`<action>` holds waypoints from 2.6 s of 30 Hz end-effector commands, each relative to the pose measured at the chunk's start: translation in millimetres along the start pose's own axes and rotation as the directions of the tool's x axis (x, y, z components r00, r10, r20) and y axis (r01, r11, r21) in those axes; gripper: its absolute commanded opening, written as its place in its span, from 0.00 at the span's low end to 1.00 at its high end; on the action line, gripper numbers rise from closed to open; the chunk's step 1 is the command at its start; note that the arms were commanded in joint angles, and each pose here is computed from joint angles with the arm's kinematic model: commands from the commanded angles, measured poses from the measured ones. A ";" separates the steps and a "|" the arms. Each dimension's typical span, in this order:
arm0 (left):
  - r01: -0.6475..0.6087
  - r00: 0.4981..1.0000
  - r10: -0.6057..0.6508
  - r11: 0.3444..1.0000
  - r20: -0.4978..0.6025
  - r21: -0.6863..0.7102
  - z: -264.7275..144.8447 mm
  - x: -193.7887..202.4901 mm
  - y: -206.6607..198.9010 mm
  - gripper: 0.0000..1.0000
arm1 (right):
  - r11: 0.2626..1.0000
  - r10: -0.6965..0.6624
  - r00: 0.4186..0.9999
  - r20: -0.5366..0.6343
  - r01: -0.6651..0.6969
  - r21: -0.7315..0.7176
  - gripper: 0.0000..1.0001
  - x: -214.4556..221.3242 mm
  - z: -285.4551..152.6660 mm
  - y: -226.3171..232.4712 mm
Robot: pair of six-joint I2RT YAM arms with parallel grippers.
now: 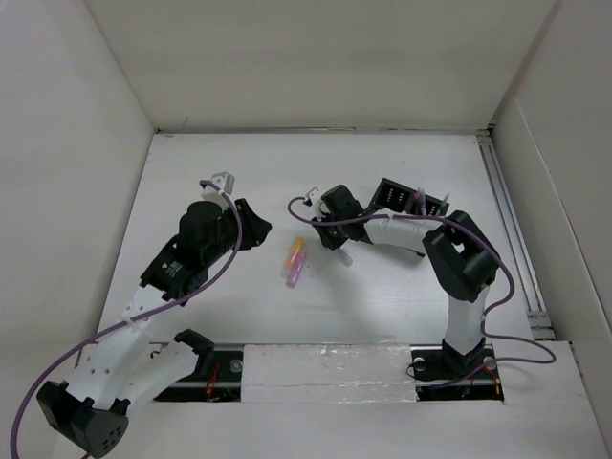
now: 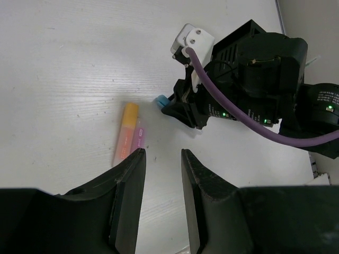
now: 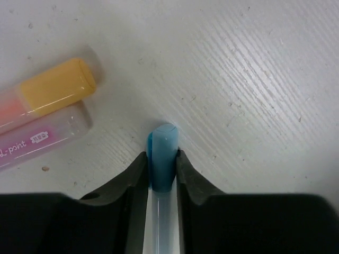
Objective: Organize the desk
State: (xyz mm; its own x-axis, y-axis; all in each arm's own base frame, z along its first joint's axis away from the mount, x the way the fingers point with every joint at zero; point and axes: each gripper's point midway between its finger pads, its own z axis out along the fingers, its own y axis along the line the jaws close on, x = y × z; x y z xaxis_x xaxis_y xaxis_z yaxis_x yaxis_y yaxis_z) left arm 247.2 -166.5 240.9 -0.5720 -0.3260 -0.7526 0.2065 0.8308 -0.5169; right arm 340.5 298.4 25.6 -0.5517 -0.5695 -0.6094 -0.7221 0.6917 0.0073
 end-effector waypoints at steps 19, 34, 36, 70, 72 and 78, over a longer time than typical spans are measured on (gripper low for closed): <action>0.045 0.998 -0.047 0.998 0.048 0.054 -5.4 -20.8 -20.1 0.29 | 0.979 -0.123 0.698 0.705 -0.029 0.199 0.00 -155.7 -240.3 -151.3; 0.057 0.996 -0.059 0.998 0.068 0.028 -10.0 -24.1 -15.6 0.30 | 0.991 -0.114 0.505 0.855 0.116 0.063 0.00 -146.1 -220.4 -151.1; 0.057 0.996 -0.059 0.998 0.068 0.026 -9.3 -23.8 -15.0 0.30 | 0.993 -0.098 0.517 0.850 0.103 0.052 0.00 -135.2 -213.1 -148.7; 0.031 0.991 -0.028 0.999 0.133 -0.016 -18.0 -42.8 -11.7 0.27 | 0.995 -0.038 0.927 0.373 0.070 -0.072 0.57 -41.8 -91.2 52.0; 0.031 0.990 -0.028 0.999 0.136 -0.018 -20.3 -41.8 -10.3 0.27 | 0.989 -0.048 0.929 0.368 0.095 -0.111 0.73 -55.0 -84.4 67.6; 0.021 0.992 -0.019 1.000 0.123 -0.017 -23.3 -35.2 -7.4 0.28 | 0.989 -0.046 0.965 0.257 0.081 -0.126 0.81 -48.0 -45.0 86.7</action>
State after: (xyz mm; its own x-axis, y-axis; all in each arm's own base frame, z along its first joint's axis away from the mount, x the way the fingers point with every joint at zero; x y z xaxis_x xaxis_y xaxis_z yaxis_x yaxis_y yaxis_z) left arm 249.3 -152.9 265.1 -0.5088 -0.3952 -0.7648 0.1540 0.8323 -0.5325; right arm 272.9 347.5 66.5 -0.3961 -0.5262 -0.7525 -0.8332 0.5504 0.0536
